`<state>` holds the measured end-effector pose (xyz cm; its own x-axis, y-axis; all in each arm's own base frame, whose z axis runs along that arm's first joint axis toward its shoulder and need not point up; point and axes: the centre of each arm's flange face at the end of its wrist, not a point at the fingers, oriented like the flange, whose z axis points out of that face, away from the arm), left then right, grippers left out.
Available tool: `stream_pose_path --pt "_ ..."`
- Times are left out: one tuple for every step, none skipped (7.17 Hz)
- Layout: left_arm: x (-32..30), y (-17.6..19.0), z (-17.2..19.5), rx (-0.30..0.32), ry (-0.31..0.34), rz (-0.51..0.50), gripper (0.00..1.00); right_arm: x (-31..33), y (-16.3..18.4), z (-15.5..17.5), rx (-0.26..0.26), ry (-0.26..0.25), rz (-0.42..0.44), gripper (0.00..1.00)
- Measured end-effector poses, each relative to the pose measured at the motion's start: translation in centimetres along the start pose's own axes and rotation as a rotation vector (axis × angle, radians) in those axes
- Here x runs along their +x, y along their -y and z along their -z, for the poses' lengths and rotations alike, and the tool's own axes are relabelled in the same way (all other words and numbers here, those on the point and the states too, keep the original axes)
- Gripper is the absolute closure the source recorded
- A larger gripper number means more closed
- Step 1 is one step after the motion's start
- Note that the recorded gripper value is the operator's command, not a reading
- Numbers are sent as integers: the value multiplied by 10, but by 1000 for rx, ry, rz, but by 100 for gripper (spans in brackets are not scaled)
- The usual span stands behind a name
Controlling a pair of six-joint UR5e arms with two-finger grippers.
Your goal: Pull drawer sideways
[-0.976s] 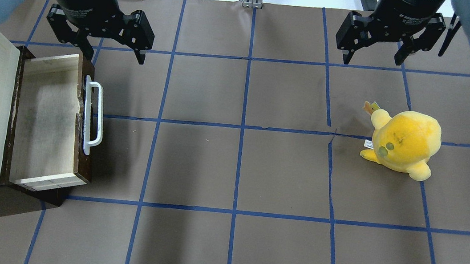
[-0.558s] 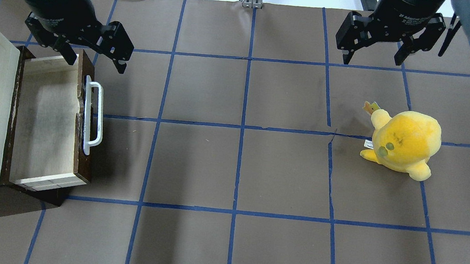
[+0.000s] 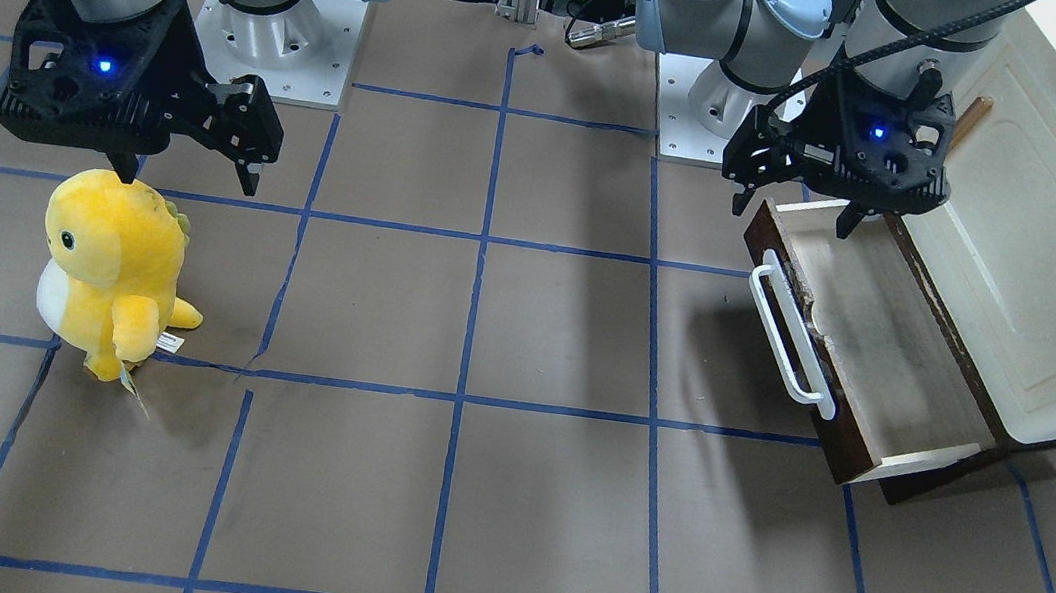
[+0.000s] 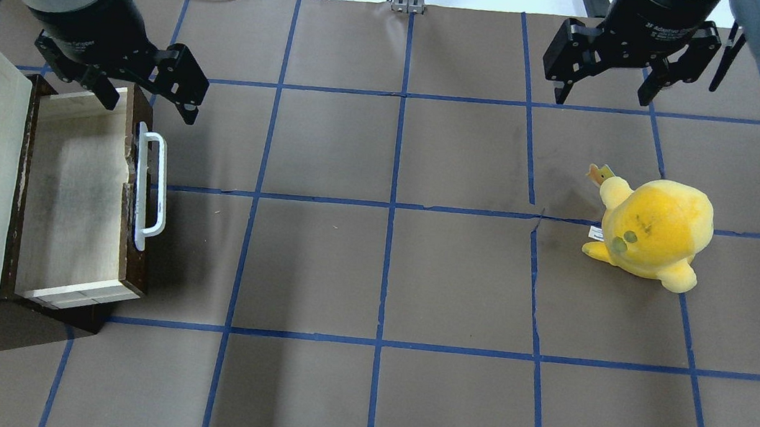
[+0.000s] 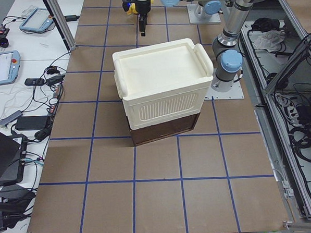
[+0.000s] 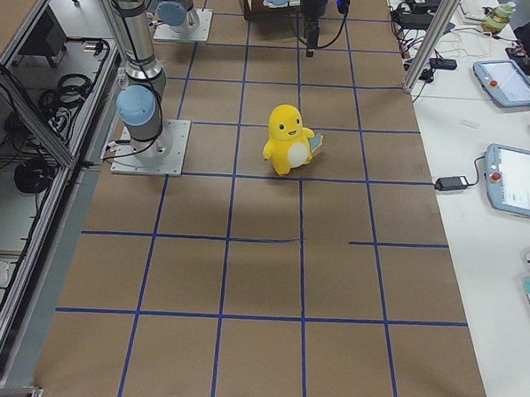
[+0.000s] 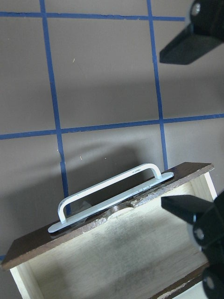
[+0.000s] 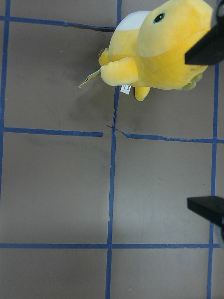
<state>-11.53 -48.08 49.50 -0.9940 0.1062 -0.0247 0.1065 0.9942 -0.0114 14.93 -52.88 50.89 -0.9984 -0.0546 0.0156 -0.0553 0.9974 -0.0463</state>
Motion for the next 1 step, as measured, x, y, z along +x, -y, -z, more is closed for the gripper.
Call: stream_pose_path --pt "0 1 -2 2 -3 2 0 0 0 0 0 0 0 0"
